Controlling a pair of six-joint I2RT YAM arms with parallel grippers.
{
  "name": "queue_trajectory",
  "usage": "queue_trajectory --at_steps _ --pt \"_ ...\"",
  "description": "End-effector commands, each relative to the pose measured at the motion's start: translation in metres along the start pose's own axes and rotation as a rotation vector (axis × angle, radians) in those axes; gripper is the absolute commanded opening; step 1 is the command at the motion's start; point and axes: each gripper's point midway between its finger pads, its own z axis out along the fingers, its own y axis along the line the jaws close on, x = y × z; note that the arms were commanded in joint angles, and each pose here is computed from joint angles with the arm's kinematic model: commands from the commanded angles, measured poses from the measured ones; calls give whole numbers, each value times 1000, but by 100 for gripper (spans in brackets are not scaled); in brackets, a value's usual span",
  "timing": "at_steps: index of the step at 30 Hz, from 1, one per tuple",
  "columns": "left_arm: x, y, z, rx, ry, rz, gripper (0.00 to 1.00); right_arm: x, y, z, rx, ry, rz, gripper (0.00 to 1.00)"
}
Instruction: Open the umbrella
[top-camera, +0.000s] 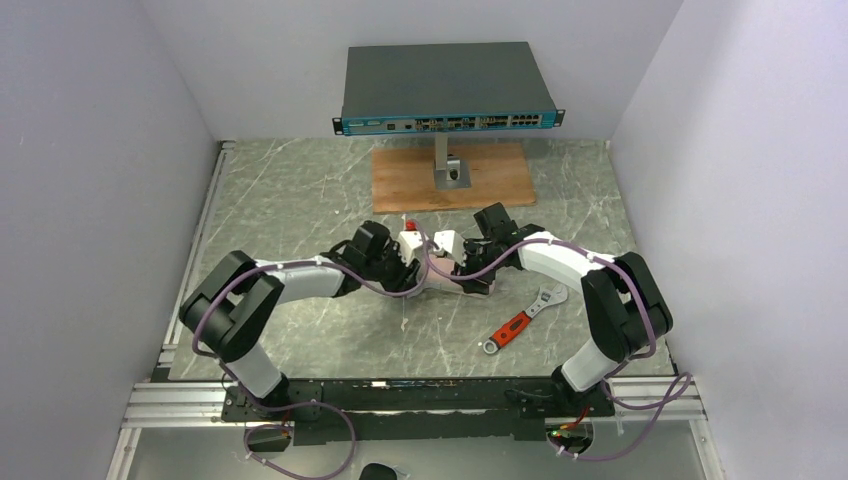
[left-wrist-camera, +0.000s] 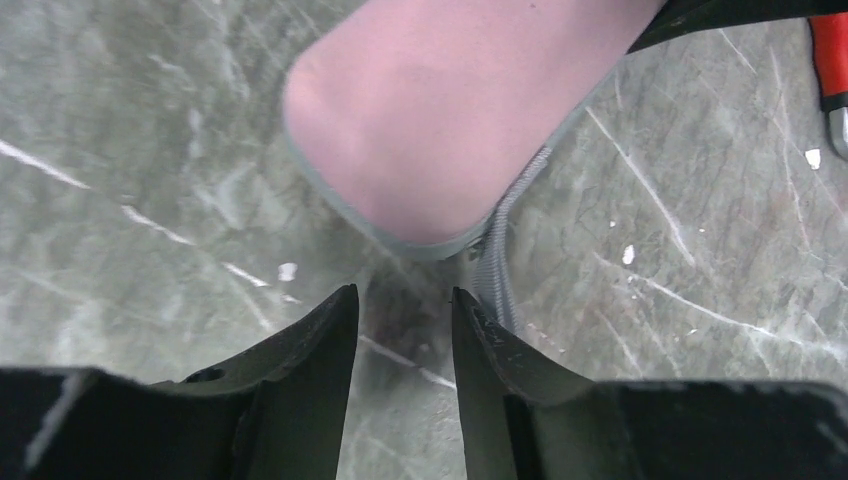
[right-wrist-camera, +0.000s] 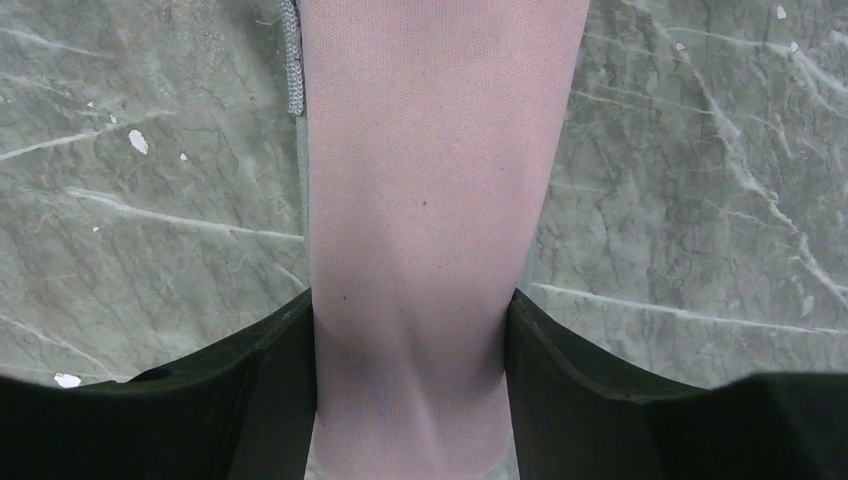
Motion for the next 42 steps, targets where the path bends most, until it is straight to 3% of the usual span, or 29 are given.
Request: queue_trajectory --at_steps 1,9,13,21,28,31,35,42 --pt "-11 -19 16 14 -21 23 46 53 41 2 -122 193 130 0" --pt "-19 -26 35 -6 1 -2 49 53 43 1 -122 190 145 0" --pt "-23 -15 36 -98 -3 -38 52 52 45 0 -119 189 160 0" --pt "-44 -8 33 -162 -98 -123 34 55 60 1 -150 190 214 0" --pt "-63 -29 29 -45 -204 -214 47 56 74 0 -205 193 280 0" --pt "-70 -24 28 -49 -231 -260 47 54 78 -3 -213 161 290 0" --pt "-83 -11 27 -56 -261 -262 44 53 85 -6 -229 131 276 0" --pt "-70 6 43 -87 -226 -210 27 55 85 -6 -246 131 247 0"
